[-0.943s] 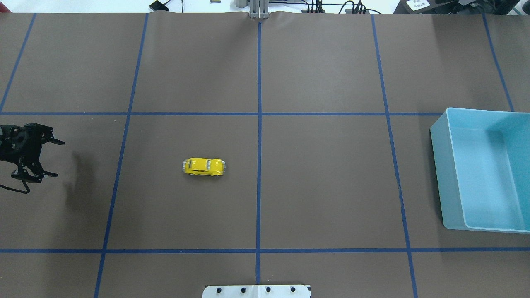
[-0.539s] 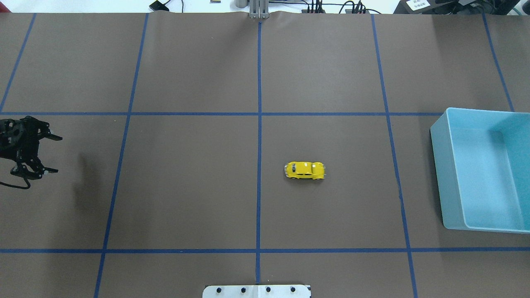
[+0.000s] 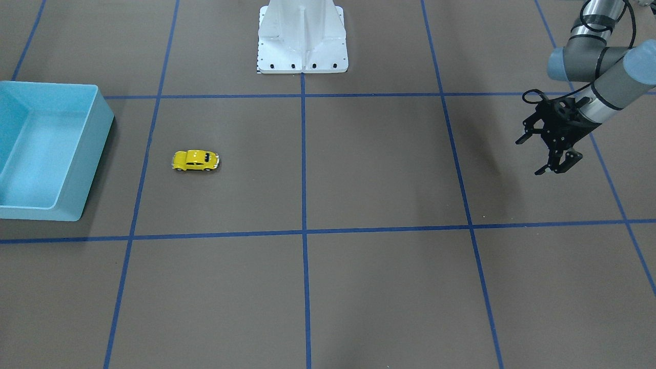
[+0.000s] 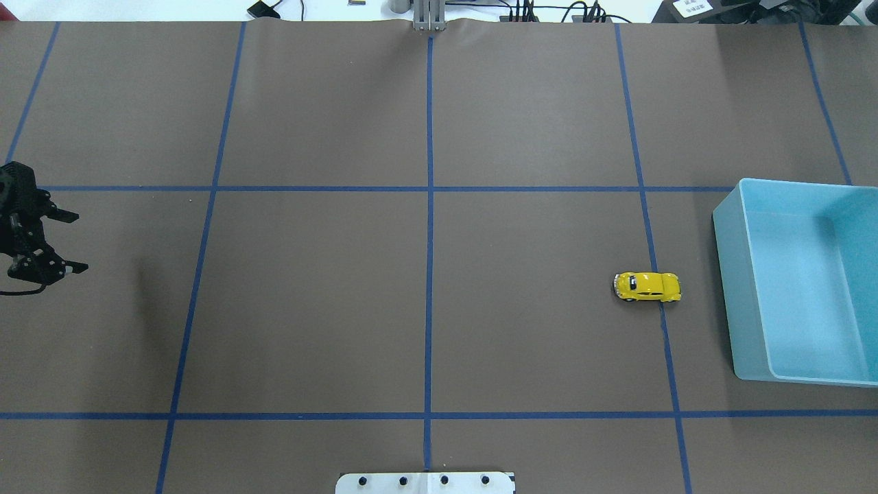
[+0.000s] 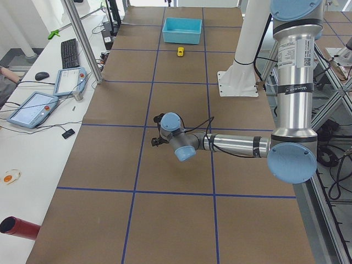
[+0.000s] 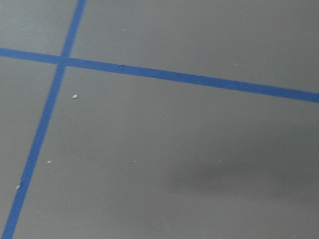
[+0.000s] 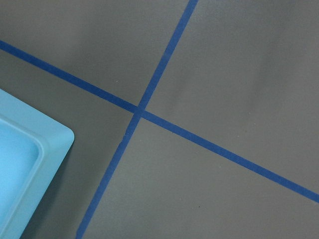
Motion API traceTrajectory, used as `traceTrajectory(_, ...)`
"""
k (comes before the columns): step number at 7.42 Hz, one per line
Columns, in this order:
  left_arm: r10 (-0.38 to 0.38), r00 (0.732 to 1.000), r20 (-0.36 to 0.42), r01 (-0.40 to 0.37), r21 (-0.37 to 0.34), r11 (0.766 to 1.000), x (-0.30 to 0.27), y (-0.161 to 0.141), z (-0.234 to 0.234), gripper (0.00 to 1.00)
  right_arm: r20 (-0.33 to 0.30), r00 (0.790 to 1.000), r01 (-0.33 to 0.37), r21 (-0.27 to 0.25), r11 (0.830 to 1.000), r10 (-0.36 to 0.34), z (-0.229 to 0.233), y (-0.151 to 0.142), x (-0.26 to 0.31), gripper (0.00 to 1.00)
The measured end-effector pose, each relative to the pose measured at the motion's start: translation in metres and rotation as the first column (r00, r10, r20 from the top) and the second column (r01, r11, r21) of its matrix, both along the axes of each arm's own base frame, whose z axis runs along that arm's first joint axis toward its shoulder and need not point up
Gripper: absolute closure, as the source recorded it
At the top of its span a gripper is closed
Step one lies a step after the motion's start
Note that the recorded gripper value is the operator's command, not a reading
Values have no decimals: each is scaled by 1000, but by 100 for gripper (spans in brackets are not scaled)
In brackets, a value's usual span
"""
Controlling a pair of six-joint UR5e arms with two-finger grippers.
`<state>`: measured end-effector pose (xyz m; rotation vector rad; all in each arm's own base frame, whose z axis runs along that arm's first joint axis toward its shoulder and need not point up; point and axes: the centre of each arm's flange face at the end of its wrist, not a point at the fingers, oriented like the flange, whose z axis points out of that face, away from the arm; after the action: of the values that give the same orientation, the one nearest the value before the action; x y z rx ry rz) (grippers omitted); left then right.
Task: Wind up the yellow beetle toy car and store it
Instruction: 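Lift the left gripper off the car, letting it roll toward the bin, then reach the right gripper down to the car beside the blue bin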
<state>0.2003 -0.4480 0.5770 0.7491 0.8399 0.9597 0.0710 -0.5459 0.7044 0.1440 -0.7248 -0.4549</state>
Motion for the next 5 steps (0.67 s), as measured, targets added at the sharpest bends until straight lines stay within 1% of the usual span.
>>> traceTrajectory(1,-43,999,-5,43,-63,997,-7,-1,3,0,0,1000,1,2,1000,-1,0,0,0,0)
traceTrajectory(2,-91,996,-6,90,-138,986,-15,2,8,0,1,1000,1,4,1000,-1,-1,0,0,0)
traceTrajectory(4,-178,984,1,171,-268,948,-36,6,20,0,2,1000,1,7,1000,-1,-2,0,0,0)
traceTrajectory(5,-203,979,8,194,-326,925,-49,6,25,0,3,1000,1,10,1000,-1,-4,-1,0,0)
